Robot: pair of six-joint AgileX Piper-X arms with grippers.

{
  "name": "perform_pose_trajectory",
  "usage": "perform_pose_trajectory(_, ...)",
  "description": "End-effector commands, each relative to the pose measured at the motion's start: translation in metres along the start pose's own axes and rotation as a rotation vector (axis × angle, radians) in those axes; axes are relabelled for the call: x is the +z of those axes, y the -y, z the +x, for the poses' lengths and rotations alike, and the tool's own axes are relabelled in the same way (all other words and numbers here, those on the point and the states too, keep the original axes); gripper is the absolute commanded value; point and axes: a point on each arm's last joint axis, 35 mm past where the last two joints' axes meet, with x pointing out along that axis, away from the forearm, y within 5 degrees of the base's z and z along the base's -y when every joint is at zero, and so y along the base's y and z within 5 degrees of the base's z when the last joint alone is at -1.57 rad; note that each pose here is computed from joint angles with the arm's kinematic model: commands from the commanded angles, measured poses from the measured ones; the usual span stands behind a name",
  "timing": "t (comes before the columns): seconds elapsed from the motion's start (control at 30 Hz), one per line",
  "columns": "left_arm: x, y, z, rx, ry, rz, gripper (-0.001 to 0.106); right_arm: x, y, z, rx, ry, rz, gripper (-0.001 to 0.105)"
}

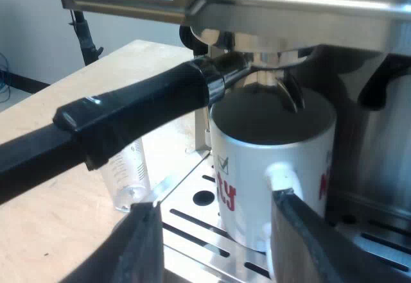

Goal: Place mug into machine

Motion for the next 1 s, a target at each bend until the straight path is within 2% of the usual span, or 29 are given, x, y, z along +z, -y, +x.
perform_pose_trajectory(0.03, 0.005, 0.001, -0.002, 0.002, 0.032, 0.006, 0.079, 0.005, 0.000, -0.008, 0.006, -0.002, -0.015, 0.041)
perform_pose_trajectory(0.13, 0.005, 0.002, -0.002, -0.001, 0.031, 0.006, 0.079, 0.012, 0.000, -0.016, 0.000, 0.009, -0.015, 0.039)
perform_pose_trajectory(0.23, 0.006, 0.003, -0.002, -0.028, 0.037, 0.005, 0.079, 0.019, 0.001, -0.024, -0.006, 0.026, -0.010, 0.032)
perform_pose_trajectory(0.37, 0.013, 0.005, -0.004, -0.058, 0.073, 0.008, 0.079, 0.031, 0.009, -0.035, -0.033, 0.069, 0.011, 0.015)
perform_pose_trajectory(0.47, 0.024, 0.007, -0.010, -0.062, 0.106, 0.015, 0.079, 0.039, 0.015, -0.044, -0.072, 0.104, 0.003, 0.001)
perform_pose_trajectory(0.63, 0.040, 0.011, -0.019, -0.068, 0.155, 0.025, 0.079, 0.048, 0.022, -0.054, -0.085, 0.148, -0.014, 0.000)
perform_pose_trajectory(0.8, 0.042, 0.012, -0.021, -0.069, 0.163, 0.027, 0.079, 0.050, 0.022, -0.056, -0.075, 0.161, -0.012, 0.000)
perform_pose_trajectory(0.9, 0.042, 0.012, -0.021, -0.069, 0.163, 0.027, 0.079, 0.050, 0.022, -0.056, -0.062, 0.164, -0.065, 0.000)
perform_pose_trajectory(1.0, 0.042, 0.012, -0.021, -0.069, 0.163, 0.027, 0.079, 0.053, 0.022, -0.056, -0.061, 0.172, -0.076, 0.000)
